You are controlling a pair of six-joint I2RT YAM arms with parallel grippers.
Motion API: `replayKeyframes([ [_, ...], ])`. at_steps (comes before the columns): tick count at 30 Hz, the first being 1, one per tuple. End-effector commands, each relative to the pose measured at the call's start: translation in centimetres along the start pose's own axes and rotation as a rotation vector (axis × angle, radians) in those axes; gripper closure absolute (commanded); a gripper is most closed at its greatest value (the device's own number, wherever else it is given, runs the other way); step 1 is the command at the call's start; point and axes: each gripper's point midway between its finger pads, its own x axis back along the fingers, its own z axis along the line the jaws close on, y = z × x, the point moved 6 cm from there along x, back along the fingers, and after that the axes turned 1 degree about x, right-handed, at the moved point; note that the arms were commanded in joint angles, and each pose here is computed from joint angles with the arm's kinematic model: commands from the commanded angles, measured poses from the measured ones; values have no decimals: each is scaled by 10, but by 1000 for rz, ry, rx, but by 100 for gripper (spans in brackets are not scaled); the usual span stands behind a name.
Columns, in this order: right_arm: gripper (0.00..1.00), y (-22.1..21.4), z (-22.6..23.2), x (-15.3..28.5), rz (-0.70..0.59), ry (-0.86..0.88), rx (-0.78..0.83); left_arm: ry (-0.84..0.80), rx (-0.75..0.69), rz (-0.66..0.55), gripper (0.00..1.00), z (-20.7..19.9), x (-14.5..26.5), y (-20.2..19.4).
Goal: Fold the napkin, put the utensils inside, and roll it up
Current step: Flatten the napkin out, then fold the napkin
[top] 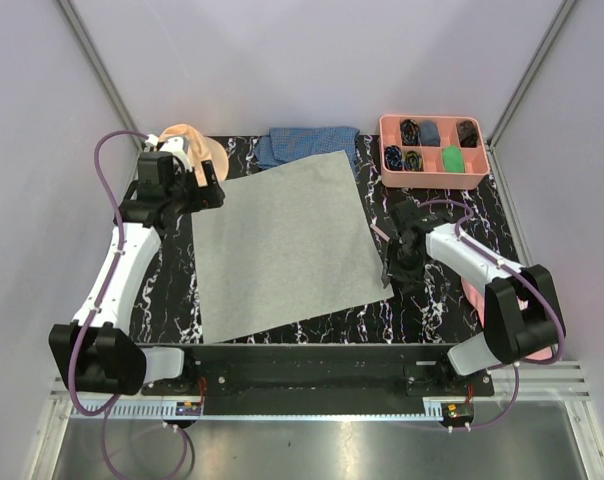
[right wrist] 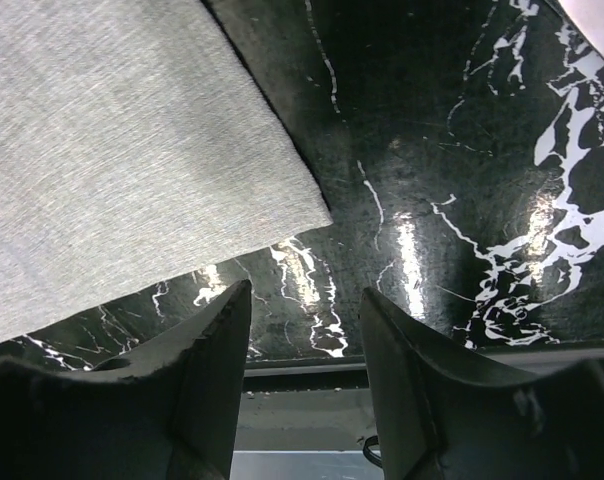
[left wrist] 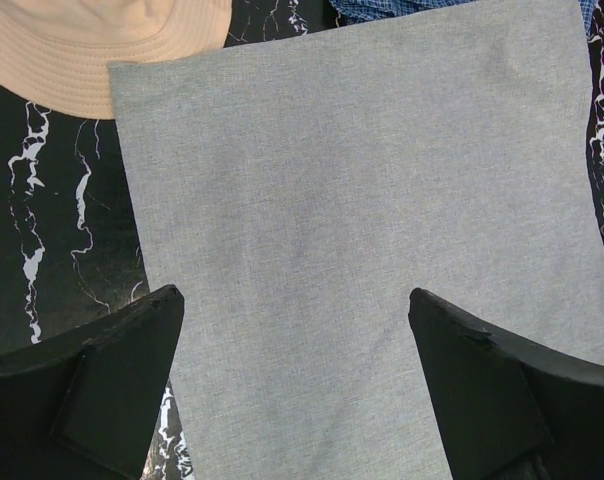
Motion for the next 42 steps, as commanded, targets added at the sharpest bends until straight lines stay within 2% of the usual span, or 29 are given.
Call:
replayKeyframes([
  [1,44,4,-4,1,34,-41,-23,-35,-19,-61,1,-7,9,11],
  [5,46,8,8,2,81,13,-49,-50,-11,-65,1,-9,11,11],
  [10,46,13,12,4,28,15,-127,-50,-11,-73,1,-9,12,12],
  [14,45,13,30,15,14,171,-233,-71,-3,-73,1,-12,13,12],
  [16,44,10,26,10,-7,161,-270,-79,0,-73,1,-13,14,12],
  [20,43,15,22,11,-43,125,-267,-83,0,-81,1,-14,16,13],
  [24,43,12,23,10,-14,130,-268,-93,1,-88,1,-16,19,14],
  [30,42,1,-5,9,-16,-53,-223,-88,-4,-108,1,-16,23,17],
  [34,43,0,-7,9,-30,-63,-225,-124,3,-107,1,-20,25,17],
  [37,46,1,-12,6,-8,-102,-188,-128,5,-101,1,-21,24,16],
  [42,48,7,-2,8,50,-59,-142,-120,1,-113,1,-20,26,17],
])
